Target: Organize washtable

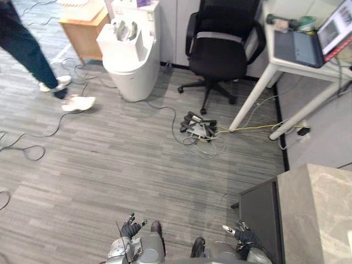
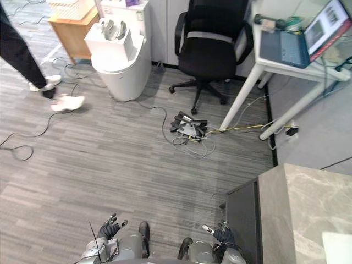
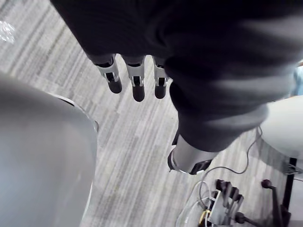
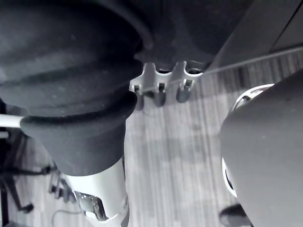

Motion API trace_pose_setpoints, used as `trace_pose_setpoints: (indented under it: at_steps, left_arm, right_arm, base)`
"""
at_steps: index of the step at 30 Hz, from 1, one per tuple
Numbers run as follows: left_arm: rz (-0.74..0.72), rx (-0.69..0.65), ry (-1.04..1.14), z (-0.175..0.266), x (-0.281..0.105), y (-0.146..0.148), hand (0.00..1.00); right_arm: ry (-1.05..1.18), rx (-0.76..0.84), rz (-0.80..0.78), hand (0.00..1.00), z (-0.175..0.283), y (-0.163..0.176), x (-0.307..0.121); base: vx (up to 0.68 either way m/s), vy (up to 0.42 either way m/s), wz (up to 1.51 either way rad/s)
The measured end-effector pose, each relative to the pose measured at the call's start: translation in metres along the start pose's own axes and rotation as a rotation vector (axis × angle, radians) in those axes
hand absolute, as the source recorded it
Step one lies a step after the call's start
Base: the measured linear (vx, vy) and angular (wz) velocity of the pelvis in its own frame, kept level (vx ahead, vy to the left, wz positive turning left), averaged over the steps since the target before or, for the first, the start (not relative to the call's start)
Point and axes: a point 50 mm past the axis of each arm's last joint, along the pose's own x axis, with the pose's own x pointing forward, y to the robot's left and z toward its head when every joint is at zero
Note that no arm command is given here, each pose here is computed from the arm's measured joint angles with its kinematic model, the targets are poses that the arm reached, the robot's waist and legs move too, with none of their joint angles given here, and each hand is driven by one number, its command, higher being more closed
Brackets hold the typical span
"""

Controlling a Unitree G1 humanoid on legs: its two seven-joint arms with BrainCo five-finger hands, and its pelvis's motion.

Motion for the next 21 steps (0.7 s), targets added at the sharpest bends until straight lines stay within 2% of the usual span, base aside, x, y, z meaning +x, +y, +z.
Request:
trace_pose_setpoints:
  at_steps: [13, 21]
  left_arm:
    - [-0.001, 0.019, 0.065, -0.016, -0.003, 0.000, 0.00]
    - [0.019, -0.040, 0.103, -0.030, -0.009, -0.001, 0.00]
  right_arm:
    - [0.032, -0.057, 0.000, 0.00, -0.008, -0.004, -0.002]
    - [0.057, -0.112, -0.004, 0.00, -0.015, -0.012, -0.005]
  base:
    - [-0.11, 0.080, 0.23]
    - [-0.01, 0.087, 0.08]
